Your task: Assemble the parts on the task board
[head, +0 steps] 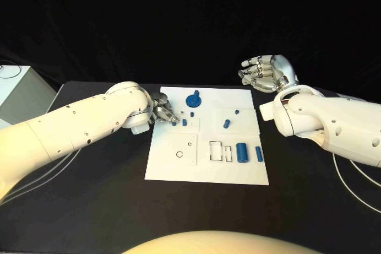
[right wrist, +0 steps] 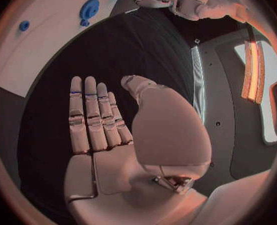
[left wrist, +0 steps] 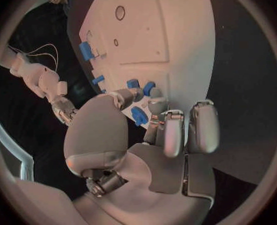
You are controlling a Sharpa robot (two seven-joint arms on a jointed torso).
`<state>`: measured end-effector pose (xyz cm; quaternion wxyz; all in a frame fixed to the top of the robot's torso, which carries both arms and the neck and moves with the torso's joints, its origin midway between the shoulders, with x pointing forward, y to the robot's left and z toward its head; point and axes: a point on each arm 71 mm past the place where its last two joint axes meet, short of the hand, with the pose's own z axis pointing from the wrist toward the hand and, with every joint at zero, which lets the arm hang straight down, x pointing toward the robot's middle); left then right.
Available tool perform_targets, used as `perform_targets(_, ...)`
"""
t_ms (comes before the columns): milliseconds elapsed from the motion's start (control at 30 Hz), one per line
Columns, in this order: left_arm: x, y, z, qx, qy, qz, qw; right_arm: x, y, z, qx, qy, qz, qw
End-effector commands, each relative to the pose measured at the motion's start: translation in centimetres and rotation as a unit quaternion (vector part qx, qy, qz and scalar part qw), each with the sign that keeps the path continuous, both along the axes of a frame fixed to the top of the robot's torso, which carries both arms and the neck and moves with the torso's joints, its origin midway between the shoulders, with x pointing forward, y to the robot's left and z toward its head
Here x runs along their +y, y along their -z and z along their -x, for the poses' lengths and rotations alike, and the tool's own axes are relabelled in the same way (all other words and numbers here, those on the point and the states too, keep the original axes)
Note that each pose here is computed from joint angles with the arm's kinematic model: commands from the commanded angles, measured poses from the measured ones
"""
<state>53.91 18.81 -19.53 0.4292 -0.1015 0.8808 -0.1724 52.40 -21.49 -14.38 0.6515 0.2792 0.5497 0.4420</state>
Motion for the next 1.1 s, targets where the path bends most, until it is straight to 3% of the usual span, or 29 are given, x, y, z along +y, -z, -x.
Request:
perform_targets(33,-0.72,0.82,0.41,0.014,0.008,0.008,1.0,0.18,-0.05,0.05,-0.004,-0.009,0.001,1.0)
perform_targets(533,-0.33,0.99,0.38,0.018,0.011,-0.006,1.0,0.12,0.03,0.06,-0.004,-0.008,0.002,1.0)
perform_targets(1100,0.19,0.62,0.26,-0.006,-0.011,0.01,1.0,0.25,0.32,0.23,0.001,-0.011,0.0,1.0)
